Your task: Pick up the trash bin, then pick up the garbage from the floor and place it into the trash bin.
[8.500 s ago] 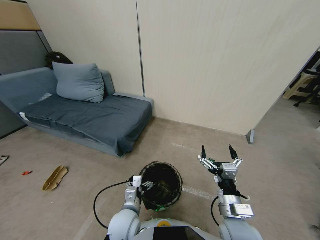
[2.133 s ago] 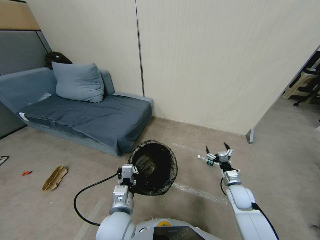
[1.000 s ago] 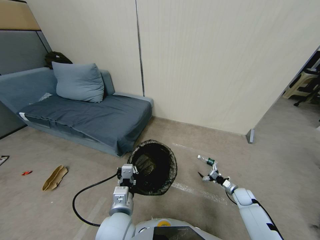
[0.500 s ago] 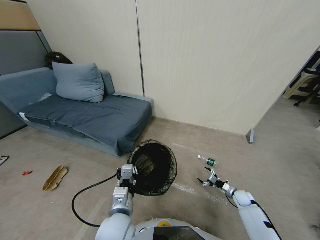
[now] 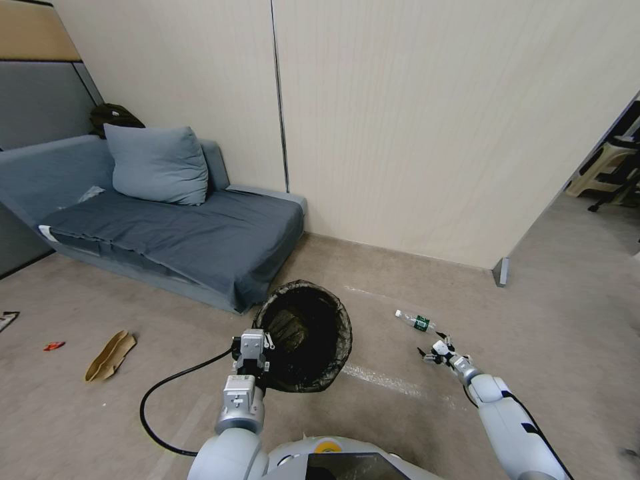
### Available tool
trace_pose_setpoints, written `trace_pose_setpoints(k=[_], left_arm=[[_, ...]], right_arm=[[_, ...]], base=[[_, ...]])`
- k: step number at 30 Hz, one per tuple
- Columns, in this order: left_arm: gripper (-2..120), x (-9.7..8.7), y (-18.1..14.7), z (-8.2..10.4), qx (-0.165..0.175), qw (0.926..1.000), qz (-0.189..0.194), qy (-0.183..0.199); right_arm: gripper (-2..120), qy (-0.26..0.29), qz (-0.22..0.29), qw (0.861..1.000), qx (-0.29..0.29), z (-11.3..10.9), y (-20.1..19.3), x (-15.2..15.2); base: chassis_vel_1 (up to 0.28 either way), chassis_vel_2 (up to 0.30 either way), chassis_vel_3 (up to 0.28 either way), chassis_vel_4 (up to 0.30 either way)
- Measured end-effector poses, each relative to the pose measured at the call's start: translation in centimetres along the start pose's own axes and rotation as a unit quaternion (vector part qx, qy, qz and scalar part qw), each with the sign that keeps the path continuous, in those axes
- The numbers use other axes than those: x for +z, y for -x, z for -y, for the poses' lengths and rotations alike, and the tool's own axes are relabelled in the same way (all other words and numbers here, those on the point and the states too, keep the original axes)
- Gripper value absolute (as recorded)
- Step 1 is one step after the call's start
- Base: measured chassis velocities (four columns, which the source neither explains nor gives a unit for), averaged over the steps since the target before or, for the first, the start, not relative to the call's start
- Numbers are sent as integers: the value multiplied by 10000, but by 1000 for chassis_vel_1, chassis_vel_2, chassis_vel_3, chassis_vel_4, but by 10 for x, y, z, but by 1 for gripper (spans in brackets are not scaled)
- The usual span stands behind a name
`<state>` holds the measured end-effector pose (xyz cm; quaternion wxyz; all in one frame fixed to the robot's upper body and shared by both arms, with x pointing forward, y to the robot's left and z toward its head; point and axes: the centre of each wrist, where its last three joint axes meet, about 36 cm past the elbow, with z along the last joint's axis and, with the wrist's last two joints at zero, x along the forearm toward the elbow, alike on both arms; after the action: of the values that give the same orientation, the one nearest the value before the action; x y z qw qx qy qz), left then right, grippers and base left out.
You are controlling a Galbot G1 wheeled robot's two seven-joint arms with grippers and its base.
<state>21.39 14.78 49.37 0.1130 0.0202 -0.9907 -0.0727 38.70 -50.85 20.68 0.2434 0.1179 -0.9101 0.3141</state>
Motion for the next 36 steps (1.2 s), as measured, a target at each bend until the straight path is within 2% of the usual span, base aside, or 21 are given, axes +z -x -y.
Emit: trace_pose_setpoints(k=[8, 25, 30, 36], left_arm=[[1, 1, -2, -1, 8, 10000, -14, 51], [1, 1, -4, 1, -19, 9999, -9, 112], [1, 1, -5, 1, -15, 9999, -13, 121], [1, 2, -6, 1, -24, 9999, -32, 142]], right_arm=[[100, -27, 56, 9999, 116, 7, 3, -5], [100, -139, 124, 9998, 27, 4, 20, -21], [100, -76, 88, 9999, 17, 1, 26, -20], [100, 137, 23, 9999, -51, -12, 38, -20]], base=[[0, 0, 0, 0], [0, 0, 0, 0], [0, 0, 0, 0], [0, 0, 0, 0]])
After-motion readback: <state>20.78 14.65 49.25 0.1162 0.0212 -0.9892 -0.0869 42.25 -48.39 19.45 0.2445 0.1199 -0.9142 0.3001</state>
